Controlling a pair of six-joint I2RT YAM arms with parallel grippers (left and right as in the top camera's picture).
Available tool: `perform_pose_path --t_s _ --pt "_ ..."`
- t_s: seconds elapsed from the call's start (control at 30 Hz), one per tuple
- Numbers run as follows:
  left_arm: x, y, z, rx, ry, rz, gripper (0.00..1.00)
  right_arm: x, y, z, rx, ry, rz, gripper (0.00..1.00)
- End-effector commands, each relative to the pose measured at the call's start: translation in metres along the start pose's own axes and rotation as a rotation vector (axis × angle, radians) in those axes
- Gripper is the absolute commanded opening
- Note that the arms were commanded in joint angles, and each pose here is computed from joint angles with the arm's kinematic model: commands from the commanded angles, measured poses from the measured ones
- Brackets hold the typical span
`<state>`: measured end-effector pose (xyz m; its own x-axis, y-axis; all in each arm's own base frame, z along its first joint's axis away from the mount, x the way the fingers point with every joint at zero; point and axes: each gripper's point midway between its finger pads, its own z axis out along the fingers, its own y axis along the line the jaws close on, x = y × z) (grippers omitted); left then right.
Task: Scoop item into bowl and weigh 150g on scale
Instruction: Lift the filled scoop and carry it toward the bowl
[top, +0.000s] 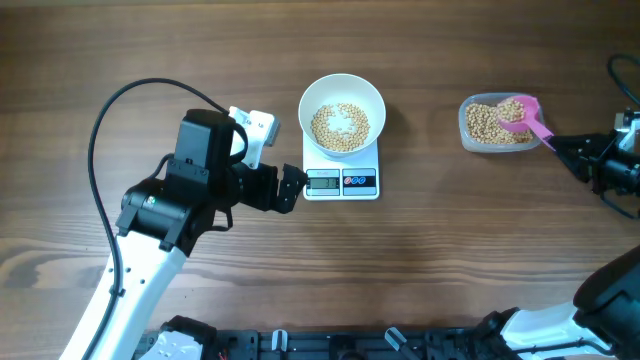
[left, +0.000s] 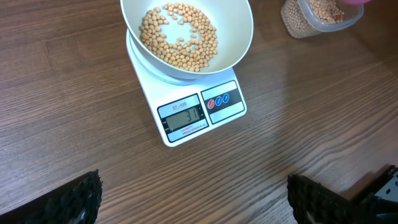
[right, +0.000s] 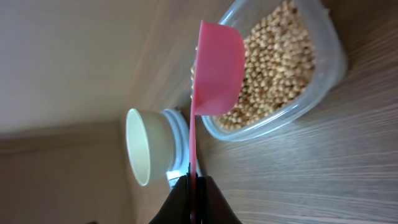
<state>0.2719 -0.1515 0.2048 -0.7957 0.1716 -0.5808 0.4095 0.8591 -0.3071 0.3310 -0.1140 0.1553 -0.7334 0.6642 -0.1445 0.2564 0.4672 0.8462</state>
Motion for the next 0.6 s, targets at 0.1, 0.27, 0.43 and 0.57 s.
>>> perform_pose_path --t_s 0.1,0.27,0.43,0.57 --pt "-0.001 0.000 -0.002 0.005 -0.007 -0.008 1.00 0.001 0.028 -0.001 -0.191 -0.005 -0.020 0.04" --pt "-0.001 0.000 -0.002 0.006 -0.007 -0.008 1.00 0.001 0.036 -0.003 -0.238 -0.004 -0.005 0.05" --pt "-0.001 0.000 -0.002 0.005 -0.007 -0.008 1.00 0.004 0.056 -0.005 -0.345 0.004 0.012 0.04" --pt "-0.001 0.000 -0.002 0.006 -0.007 -0.008 1.00 0.011 0.081 -0.001 -0.454 0.040 0.010 0.04"
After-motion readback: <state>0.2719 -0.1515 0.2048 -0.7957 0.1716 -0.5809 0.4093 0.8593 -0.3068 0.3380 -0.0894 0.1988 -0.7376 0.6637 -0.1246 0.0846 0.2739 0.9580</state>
